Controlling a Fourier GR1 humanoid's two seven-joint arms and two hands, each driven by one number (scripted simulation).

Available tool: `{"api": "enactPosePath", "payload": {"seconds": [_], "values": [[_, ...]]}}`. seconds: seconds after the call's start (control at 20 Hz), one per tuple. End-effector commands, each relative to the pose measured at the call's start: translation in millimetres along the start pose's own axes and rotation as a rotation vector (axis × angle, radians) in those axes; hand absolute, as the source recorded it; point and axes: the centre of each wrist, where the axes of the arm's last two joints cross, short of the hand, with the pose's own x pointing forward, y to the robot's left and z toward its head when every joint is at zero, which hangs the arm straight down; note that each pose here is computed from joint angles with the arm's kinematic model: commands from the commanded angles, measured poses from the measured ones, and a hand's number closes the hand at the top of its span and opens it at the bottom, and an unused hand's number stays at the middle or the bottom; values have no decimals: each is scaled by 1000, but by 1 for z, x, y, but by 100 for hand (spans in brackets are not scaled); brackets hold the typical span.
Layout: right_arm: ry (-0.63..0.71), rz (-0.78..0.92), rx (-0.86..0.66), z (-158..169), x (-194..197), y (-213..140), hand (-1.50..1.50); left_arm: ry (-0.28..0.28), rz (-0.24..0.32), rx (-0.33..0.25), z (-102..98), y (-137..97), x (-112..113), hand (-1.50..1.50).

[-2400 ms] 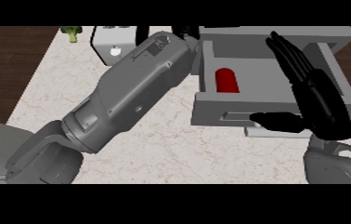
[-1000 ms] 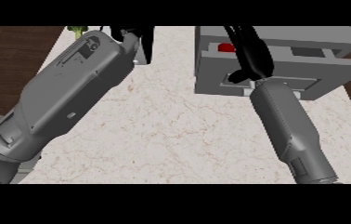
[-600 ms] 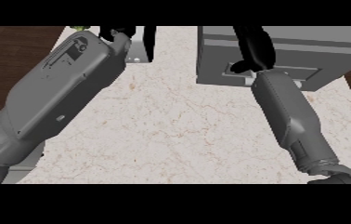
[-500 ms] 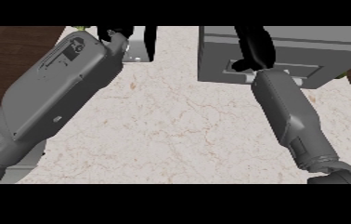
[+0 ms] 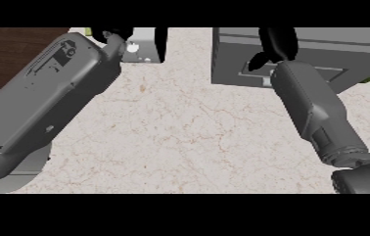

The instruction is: Pick up the can, place it into the drawer and close the drawer

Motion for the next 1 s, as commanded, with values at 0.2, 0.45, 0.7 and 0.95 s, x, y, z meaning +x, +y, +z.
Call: {"api": "enactPosePath", "payload": {"seconds": [0.2, 0.45, 0.7, 0.95], "values": [[44, 2, -44, -38, 3, -40, -150, 7, -6, -32, 6, 8, 2, -150], [-10, -242, 33, -39, 31, -33, -150, 13, 6, -38, 10, 0, 7, -150], [105, -572, 14, -36, 15, -32, -150, 22, -2, -49, 16, 5, -3, -150], [108, -741, 4, -39, 20, -33, -150, 29, 0, -19, 15, 3, 4, -150]]}}
